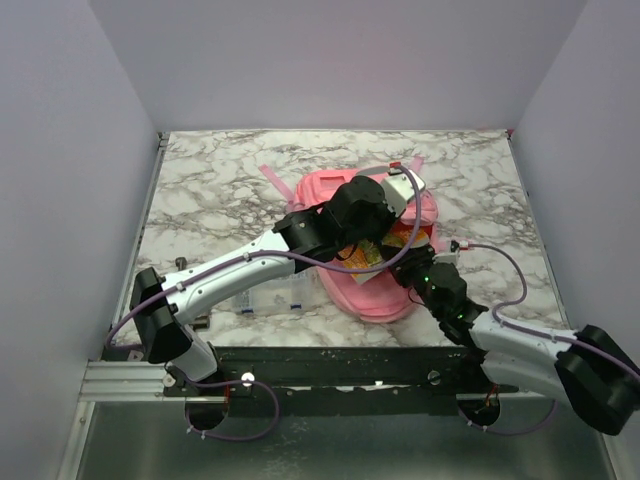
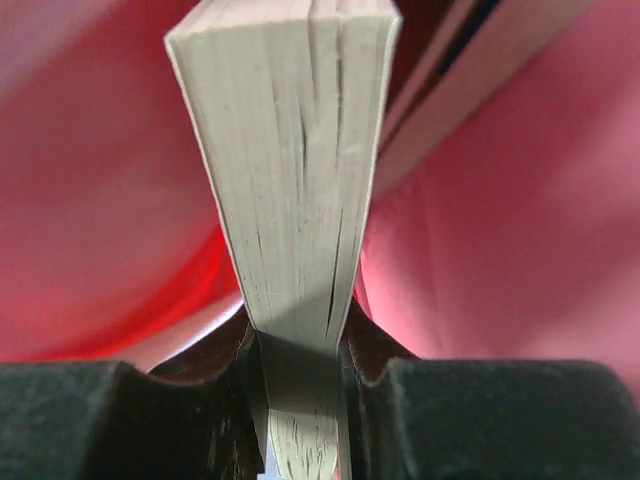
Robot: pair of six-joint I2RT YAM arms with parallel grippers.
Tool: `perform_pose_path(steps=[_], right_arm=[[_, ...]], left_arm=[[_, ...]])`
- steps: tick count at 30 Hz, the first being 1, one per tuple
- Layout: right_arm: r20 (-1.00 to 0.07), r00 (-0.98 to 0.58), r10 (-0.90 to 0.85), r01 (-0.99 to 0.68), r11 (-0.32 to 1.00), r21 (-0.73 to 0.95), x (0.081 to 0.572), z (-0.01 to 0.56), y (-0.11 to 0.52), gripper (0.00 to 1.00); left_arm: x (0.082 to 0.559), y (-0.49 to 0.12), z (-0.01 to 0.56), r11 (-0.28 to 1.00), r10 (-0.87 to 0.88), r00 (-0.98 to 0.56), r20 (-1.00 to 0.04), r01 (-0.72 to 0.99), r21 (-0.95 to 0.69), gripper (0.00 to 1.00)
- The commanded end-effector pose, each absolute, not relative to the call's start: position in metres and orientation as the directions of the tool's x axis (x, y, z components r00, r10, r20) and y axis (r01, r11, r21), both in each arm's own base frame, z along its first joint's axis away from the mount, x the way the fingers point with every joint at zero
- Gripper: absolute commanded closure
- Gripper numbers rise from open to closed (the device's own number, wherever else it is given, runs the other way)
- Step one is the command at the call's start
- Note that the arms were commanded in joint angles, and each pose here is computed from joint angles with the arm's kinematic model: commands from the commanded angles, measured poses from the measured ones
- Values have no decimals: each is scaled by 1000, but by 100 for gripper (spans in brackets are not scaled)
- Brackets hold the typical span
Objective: Pack the student bag
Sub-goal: Place the book in the student bag.
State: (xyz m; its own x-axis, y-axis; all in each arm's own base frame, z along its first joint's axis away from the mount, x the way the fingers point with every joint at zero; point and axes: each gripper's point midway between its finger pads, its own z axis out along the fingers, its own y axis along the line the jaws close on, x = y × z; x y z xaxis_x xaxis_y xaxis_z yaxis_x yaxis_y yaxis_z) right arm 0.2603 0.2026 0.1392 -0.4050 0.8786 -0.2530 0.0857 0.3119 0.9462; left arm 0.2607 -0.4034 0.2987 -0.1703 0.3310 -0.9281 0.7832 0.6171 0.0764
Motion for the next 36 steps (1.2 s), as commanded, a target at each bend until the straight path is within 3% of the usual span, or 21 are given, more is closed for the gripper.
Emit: perform_pose_path(steps=[1,10,11,14,16,18,21,25,30,35,36], right_arm=[[-94,-300,949,-153,49,987,292,224,202,100],[-235,-175,956,-218,196,956,351,206,218,99],[-275,-169,947,-239,232,943,358,205,224,96],[-374,-193,907,-262,320,910,374,184,245,61],[-417,-257,872,-191,377,906,370,157,249,43],[-433,-329,839,-114,420,900,357,137,247,33],[-439,-393,808,-84,443,892,335,129,242,26],[-455,-478,751,-69,485,872,317,123,245,22],[-471,-520,712,-89,504,859,308,118,248,25],[-435,-549,714,-84,471,878,309,114,258,38],[-425,-550,718,-88,457,885,310,115,260,48]], left_arm=[[243,-407,365,538,217,-25,-976,838,98,100],[255,-398,354,517,299,30,-954,835,188,100],[257,-397,352,522,304,29,-952,831,193,100],[266,-397,344,540,312,2,-950,822,179,100],[270,-396,340,547,312,-14,-950,821,167,100],[271,-395,336,549,316,-20,-948,819,166,100],[272,-393,334,553,306,-26,-952,818,155,100],[273,-392,332,561,297,-37,-954,816,142,100],[273,-390,335,569,278,-48,-959,813,124,100],[271,-392,340,559,264,-51,-963,822,110,100],[271,-393,341,557,261,-53,-964,824,105,100]])
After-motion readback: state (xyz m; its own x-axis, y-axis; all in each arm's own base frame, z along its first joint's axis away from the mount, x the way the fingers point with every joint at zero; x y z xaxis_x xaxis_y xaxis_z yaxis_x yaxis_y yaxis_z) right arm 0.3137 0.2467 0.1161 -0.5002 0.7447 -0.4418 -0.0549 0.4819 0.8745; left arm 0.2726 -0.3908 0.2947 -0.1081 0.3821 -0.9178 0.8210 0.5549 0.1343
